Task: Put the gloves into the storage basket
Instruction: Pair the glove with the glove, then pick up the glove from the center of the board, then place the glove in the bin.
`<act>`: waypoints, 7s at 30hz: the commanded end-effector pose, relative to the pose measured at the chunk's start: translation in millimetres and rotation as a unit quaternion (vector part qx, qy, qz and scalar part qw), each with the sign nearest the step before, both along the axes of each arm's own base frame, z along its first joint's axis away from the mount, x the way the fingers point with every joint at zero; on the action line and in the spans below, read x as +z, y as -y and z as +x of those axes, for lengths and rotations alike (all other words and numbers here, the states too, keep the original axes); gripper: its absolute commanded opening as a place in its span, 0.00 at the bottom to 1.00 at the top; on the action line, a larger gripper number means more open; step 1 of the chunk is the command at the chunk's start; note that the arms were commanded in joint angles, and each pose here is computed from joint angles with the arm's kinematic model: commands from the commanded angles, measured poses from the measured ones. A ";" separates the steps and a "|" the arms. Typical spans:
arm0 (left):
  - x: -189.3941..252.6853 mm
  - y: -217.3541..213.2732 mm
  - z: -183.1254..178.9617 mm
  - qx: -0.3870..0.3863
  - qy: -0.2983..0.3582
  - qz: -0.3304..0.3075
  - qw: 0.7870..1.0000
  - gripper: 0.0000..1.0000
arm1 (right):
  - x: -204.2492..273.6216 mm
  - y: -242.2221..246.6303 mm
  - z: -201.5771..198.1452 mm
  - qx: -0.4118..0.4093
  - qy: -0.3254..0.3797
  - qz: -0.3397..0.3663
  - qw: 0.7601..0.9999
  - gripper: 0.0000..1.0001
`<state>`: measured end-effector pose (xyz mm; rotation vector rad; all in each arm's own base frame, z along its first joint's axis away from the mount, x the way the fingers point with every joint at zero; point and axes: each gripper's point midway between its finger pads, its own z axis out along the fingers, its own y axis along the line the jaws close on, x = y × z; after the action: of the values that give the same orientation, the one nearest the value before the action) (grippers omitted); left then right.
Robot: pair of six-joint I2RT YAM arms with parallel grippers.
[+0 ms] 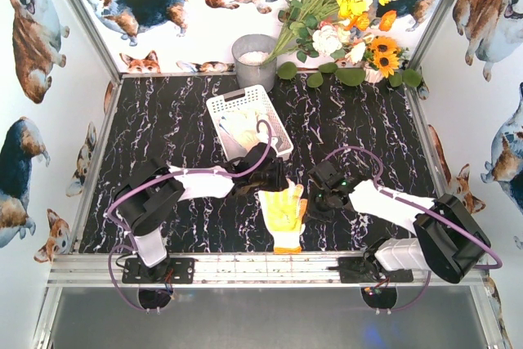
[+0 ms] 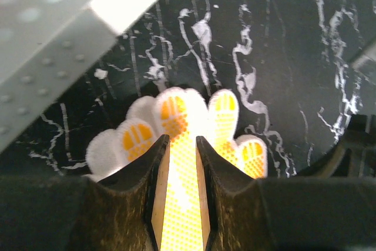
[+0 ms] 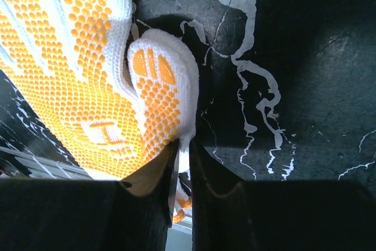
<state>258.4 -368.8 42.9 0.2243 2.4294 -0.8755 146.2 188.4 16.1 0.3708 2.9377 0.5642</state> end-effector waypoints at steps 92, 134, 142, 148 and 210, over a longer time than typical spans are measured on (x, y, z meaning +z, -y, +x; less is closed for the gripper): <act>-40.1 -35.3 -168.6 0.093 -0.283 -0.153 0.942 0.18 | -7.9 -25.1 -58.8 -0.038 -0.029 0.144 0.988 0.11; 49.8 -18.2 -145.7 0.131 -0.289 -0.317 0.894 0.00 | 17.2 -36.6 -11.5 -0.184 0.047 0.247 0.950 0.72; 59.3 -14.7 -144.7 0.127 -0.291 -0.332 0.888 0.00 | 18.2 -43.2 -1.8 -0.204 0.045 0.259 0.943 0.72; 65.4 -15.0 -143.6 0.128 -0.291 -0.340 0.885 0.00 | 11.6 -45.4 2.5 -0.209 0.043 0.251 0.944 0.72; 235.4 -104.2 12.7 0.095 0.020 -0.202 0.975 0.00 | 244.7 -131.6 169.4 -0.016 0.274 0.323 0.906 0.00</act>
<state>243.5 -284.7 283.1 -0.1931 2.1478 -1.3862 295.8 301.2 249.5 0.4408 2.1458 1.3660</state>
